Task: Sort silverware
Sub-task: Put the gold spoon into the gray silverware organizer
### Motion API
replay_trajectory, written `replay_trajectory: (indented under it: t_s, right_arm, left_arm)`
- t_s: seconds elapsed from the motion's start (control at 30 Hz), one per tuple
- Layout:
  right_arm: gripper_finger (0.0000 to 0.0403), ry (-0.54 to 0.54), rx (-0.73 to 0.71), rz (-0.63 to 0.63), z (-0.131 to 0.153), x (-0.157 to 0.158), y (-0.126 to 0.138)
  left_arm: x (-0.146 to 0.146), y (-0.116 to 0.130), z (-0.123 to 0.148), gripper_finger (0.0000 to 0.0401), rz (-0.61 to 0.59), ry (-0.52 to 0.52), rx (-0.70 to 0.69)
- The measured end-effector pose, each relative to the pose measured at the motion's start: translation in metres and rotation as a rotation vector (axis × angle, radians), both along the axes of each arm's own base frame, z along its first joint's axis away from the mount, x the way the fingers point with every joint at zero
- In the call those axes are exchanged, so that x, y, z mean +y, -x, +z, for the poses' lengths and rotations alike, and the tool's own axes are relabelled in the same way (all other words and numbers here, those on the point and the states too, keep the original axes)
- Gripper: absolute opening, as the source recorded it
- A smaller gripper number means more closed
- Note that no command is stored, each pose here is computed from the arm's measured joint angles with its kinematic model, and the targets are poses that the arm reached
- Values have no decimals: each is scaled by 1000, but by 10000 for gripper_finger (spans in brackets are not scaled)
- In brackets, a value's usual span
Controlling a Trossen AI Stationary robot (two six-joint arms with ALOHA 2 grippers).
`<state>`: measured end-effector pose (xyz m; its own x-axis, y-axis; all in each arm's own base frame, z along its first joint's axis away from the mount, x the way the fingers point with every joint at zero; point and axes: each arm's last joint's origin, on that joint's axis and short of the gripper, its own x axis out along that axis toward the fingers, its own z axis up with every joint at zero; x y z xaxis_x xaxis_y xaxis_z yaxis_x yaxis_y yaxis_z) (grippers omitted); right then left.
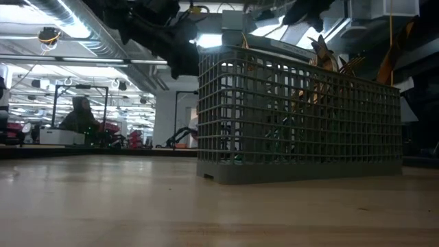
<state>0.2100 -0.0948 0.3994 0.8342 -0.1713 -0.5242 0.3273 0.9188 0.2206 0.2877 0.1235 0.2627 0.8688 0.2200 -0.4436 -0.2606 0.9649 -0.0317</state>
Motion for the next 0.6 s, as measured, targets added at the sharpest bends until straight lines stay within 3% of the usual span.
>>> replay_trajectory:
  t_s: [0.3, 0.5, 0.6]
  right_arm:
    - [20, 74, 40, 277, 12, 58, 38]
    - [20, 84, 31, 456, 14, 91, 40]
    - [20, 129, 61, 471, 11, 103, 34]
  left_arm:
    - [-2, 2, 8, 65, 31, 54, -59]
    - [-11, -3, 11, 65, 25, 95, -96]
    - [-19, -6, 11, 65, 2, 111, -104]
